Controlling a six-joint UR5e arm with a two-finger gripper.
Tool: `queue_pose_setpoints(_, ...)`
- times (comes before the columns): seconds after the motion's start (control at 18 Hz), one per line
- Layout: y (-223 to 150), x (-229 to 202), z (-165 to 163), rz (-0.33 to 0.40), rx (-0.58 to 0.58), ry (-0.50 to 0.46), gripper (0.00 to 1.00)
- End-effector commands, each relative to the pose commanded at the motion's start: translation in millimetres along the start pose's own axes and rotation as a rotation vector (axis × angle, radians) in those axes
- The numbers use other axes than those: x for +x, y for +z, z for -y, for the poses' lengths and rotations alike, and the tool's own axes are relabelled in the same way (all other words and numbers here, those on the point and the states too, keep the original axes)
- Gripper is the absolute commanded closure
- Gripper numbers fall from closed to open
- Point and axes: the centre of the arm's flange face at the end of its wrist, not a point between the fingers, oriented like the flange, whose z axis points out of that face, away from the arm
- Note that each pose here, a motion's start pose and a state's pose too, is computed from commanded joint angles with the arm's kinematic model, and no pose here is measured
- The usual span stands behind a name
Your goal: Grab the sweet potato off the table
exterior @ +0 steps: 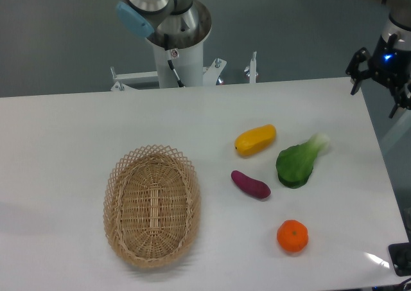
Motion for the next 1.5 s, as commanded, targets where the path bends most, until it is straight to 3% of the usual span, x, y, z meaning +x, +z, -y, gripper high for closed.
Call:
queue_pose_setpoints(0.5, 5.7, 4.0, 4.7, -0.007, 0.019, -0.048, 0.0)
queue_pose_setpoints(0.72, 19.1, 22.1, 13.5, -0.032, 0.053, -0.148, 0.0)
queue_pose_setpoints(0.94, 19.1, 39.3, 25.7, -0.024, 0.051, -0.179, 0.0)
queue_pose_setpoints(1.17, 48.4, 56.9, 67.6, -0.038, 0.057, -0.349, 0.0)
queue_pose_setpoints(1.39, 84.2, 69.7, 118.9, 0.034, 0.081, -0.542, 0.0)
queue_pose_setpoints(1.5, 104.8, 76.5, 135.1, 0.017, 0.083, -0.6, 0.0)
